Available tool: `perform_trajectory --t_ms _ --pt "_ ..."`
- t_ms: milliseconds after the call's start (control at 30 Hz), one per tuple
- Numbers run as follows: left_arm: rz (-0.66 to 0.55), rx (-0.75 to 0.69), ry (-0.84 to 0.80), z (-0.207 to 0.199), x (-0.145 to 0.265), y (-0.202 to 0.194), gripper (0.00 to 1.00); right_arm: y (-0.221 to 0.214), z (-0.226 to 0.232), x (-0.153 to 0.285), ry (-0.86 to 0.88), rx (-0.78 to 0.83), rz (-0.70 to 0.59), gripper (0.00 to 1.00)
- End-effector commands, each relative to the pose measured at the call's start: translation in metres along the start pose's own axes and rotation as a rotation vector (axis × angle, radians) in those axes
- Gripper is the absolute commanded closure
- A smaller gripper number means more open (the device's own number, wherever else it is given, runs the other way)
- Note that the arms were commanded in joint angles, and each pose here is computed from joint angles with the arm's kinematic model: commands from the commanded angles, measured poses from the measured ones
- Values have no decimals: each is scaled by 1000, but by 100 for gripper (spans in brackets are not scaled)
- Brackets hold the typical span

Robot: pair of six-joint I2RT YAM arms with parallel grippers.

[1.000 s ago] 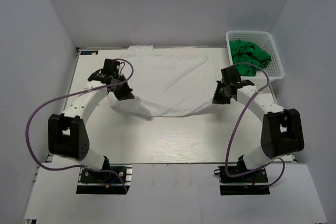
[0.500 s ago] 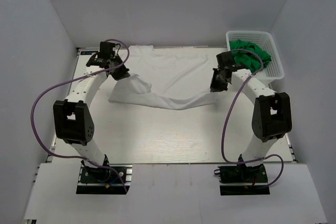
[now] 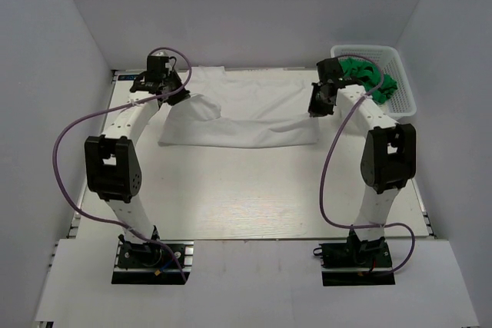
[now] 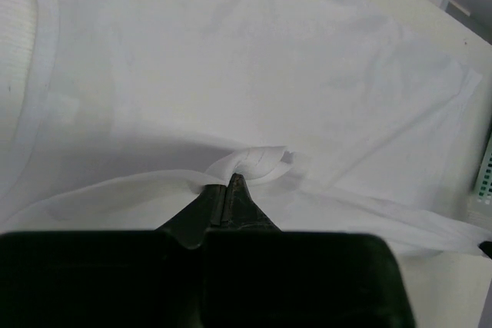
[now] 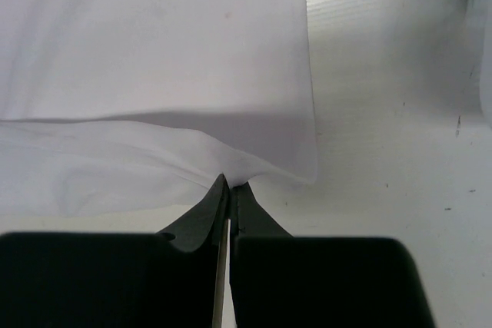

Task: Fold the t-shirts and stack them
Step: Fold the flattened tshirt in 1/3 of the way

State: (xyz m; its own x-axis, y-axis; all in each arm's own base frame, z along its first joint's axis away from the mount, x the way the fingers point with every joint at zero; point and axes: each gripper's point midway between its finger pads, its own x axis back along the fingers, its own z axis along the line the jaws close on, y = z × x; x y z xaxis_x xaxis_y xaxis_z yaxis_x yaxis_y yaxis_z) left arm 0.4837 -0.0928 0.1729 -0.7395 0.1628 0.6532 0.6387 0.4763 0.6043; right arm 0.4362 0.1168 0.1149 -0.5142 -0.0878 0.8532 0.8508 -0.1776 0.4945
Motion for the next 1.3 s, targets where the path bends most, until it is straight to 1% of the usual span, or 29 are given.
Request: perform_trajectory --t_ms 0,100,300,367,400,433,467,500,533,567,600,633,667,733,767,800,833,867,900,933,967,1000,1033,1067,1100,1167,1200,1267 --pt "-86 -26 -5 -5 -6 34 100 23 0 3 -8 9 -37 100" --pt "-87 -20 3 -3 -15 41 100 21 -1 -5 -13 6 -16 100" --pt "-36 -25 35 5 -47 34 100 33 -4 -22 -32 -6 -17 100" --pt "-33 -24 66 12 -58 32 100 39 -6 -32 -49 -17 -25 100" --pt "-25 -17 89 22 -70 31 97 36 -11 -44 -64 -25 -6 100" --pt "-30 -17 118 29 -78 31 94 37 -11 -48 -74 -24 -10 90" --pt "-52 -18 120 26 -82 41 75 50 -9 -51 -65 -13 -48 81" --pt "-43 -29 136 29 -88 41 60 46 -7 -65 -57 -2 -27 75" --pt "-26 -38 162 33 -99 42 46 47 -5 -67 -48 2 -21 63" --pt "-10 -38 171 33 -103 43 28 67 4 -57 -19 23 -58 56" --pt "1 -48 188 34 -105 45 17 63 9 -63 -5 35 -39 46" --pt "-1 -58 186 28 -101 54 8 72 14 -56 11 45 -57 31" --pt "7 -58 191 29 -104 54 0 75 19 -50 36 44 -63 10" --pt "16 -57 175 26 -104 52 0 78 26 -41 72 51 -84 10" --pt "-6 -57 162 19 -89 60 0 80 33 -33 120 52 -105 10" --pt "20 -56 165 24 -87 49 0 71 30 -35 115 58 -89 10" --pt "12 -57 161 24 -81 49 0 73 40 -17 164 67 -111 10" --pt "-2 -57 134 19 -76 50 0 68 44 -14 195 69 -101 10" --pt "45 -54 134 27 -75 28 0 50 47 -22 220 75 -70 10" --pt "21 -63 110 17 -59 31 0 46 53 -16 259 88 -67 10" --pt "33 -69 94 13 -54 22 0 39 53 -14 274 87 -65 10" --pt "69 -66 85 20 -55 3 0 25 58 -19 305 95 -39 10" --pt "82 -62 66 17 -52 -7 0 25 61 -16 316 98 -50 10" --pt "74 -50 12 7 -44 -7 0 14 59 -20 313 95 -28 10" --pt "116 -45 23 18 -46 -28 0 6 57 -26 308 94 -7 10" --pt "124 -35 28 25 -46 -40 0 -4 56 -37 301 86 26 10" --pt "137 -26 58 39 -49 -48 0 -7 56 -39 304 85 41 10" --pt "148 -15 89 52 -50 -54 0 -16 54 -45 299 76 71 10"
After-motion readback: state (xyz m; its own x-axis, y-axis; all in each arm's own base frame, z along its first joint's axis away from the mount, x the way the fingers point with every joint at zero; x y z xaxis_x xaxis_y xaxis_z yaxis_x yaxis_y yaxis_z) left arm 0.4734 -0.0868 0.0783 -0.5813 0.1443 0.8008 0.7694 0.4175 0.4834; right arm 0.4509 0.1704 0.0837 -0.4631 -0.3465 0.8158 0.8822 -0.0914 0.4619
